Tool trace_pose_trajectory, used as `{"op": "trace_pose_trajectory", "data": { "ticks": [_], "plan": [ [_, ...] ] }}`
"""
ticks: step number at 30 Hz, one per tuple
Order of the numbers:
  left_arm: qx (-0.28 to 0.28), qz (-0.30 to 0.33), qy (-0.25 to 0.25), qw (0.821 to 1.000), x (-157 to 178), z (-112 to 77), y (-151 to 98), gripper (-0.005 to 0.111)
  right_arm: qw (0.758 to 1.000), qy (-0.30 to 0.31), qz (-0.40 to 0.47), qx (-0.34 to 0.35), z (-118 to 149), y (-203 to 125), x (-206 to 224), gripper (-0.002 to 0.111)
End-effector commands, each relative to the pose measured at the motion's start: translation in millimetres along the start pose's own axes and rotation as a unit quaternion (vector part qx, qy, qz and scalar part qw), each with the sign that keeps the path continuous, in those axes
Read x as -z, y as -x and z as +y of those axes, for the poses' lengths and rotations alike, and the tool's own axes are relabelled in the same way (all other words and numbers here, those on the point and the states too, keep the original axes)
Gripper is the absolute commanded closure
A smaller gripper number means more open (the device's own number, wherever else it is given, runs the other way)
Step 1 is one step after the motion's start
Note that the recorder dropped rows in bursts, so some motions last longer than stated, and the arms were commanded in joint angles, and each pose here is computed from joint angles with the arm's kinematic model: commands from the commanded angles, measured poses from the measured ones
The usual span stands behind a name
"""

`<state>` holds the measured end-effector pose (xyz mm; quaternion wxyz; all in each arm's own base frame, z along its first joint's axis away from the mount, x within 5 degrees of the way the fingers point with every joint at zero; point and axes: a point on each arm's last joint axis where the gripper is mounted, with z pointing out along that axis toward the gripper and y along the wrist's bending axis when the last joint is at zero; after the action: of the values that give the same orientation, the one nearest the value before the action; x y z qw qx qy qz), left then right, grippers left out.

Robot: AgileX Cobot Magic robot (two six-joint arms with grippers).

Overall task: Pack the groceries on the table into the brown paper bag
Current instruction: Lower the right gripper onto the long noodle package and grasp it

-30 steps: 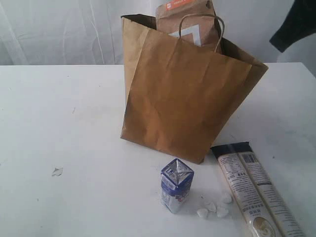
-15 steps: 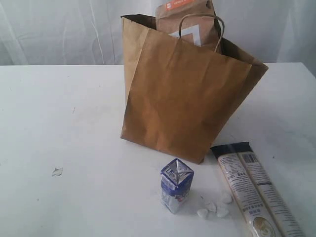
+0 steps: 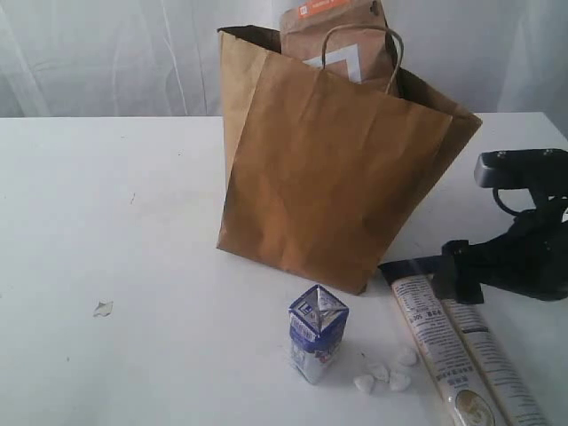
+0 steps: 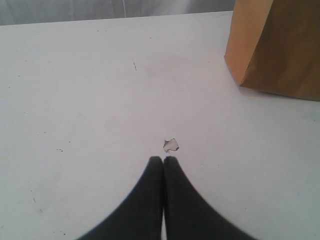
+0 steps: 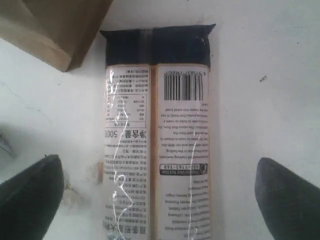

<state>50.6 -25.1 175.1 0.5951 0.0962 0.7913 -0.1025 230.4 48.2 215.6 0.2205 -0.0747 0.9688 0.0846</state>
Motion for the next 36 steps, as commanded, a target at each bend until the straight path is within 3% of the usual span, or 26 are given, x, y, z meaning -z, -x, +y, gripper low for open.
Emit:
{"op": "trace_pose_trajectory", "data": {
  "ticks": [1,3,8,10,22,36],
  "plan": [
    [0.008,0.001,-0.005,1.000,0,-0.9,-1,0.107,1.000,-0.004,-0.012,-0.021,-5,7,-21,0.012],
    [0.008,0.001,-0.005,1.000,0,-0.9,-1,0.107,1.000,-0.008,-0.002,-0.021,-7,8,-36,0.012],
    [0.008,0.001,-0.005,1.000,0,-0.9,-1,0.107,0.992,0.018,0.029,0.118,15,5,-63,0.012],
    [0.008,0.001,-0.005,1.000,0,-0.9,-1,0.107,0.990,0.019,0.031,0.134,19,4,-69,0.012],
    [0.008,0.001,-0.005,1.000,0,-0.9,-1,0.107,0.994,-0.002,-0.019,0.104,16,14,-78,0.012],
    [0.008,0.001,-0.005,1.000,0,-0.9,-1,0.107,0.995,-0.002,0.014,0.102,14,7,-95,0.012]
  ]
}}
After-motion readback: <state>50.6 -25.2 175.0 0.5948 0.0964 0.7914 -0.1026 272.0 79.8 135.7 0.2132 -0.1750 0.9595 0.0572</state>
